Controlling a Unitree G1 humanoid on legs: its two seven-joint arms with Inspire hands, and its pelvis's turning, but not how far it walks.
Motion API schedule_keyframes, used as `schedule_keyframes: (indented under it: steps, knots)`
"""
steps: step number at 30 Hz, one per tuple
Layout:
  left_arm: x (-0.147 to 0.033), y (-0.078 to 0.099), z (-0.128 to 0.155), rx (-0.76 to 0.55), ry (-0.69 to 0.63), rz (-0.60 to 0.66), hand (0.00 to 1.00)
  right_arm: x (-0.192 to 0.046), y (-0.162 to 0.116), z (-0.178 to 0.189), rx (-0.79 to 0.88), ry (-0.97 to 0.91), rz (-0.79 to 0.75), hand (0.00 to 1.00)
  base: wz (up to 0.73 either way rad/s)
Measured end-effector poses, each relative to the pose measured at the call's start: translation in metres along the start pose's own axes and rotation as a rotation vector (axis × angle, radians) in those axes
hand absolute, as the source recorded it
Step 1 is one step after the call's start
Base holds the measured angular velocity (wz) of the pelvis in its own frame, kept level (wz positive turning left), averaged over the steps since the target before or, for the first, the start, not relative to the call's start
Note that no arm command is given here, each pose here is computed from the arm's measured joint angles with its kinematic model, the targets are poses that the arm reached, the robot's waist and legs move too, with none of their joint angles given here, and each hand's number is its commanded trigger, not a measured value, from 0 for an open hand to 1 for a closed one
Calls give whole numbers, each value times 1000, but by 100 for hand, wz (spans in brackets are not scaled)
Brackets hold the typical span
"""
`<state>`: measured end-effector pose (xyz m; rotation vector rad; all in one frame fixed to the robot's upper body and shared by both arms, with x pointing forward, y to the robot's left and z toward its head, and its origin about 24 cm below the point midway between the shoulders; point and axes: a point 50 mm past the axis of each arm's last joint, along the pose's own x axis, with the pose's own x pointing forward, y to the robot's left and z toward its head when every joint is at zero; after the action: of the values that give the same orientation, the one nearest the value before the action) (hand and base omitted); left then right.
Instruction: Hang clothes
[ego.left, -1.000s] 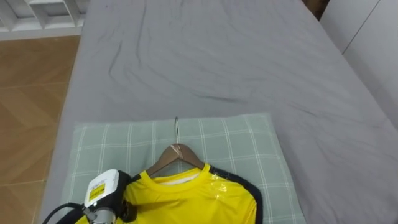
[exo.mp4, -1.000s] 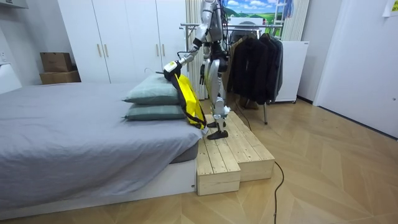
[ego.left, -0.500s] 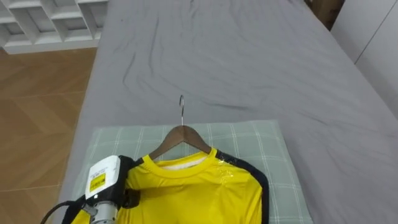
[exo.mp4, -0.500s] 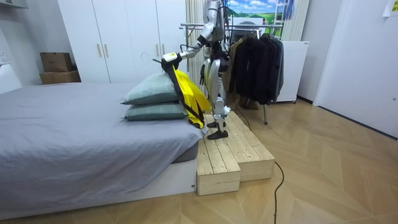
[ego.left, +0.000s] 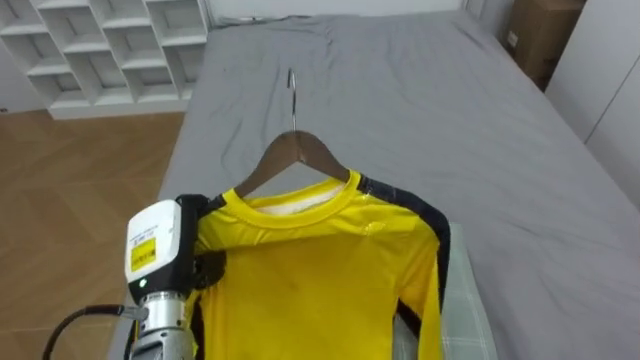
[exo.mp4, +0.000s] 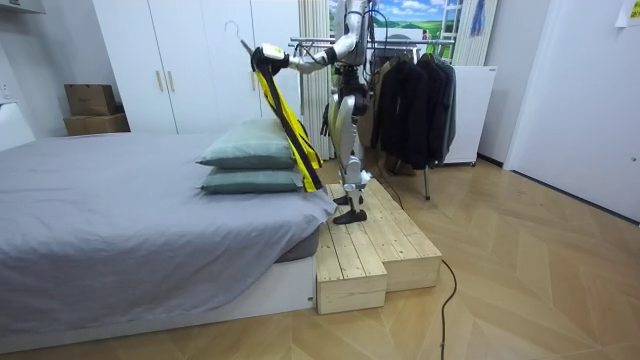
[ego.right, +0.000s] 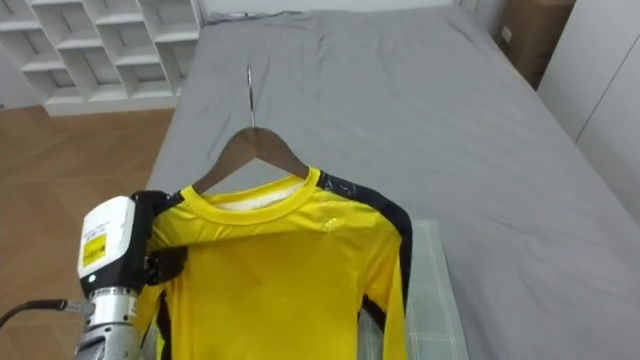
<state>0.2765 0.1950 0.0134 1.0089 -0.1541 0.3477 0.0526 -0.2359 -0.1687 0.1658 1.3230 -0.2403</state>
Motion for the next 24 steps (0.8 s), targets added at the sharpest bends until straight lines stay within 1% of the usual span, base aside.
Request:
schedule_keyframes:
  steps: [2,6,13,24]
  knots:
    - [-1,4,4,-13,-17,26,100,-1,-2,-3,26,4,-7,0,0]
    - [-3,5,3,-17,-11,36,100,-2,-5,-11,68,14,-16,0,0]
    - [-3,7,3,-18,-14,49,100,-3,-7,-14,77,15,-20,0,0]
    - [1,17,10,-38,-48,102,100,-4,-11,-20,93,25,-41,0,0]
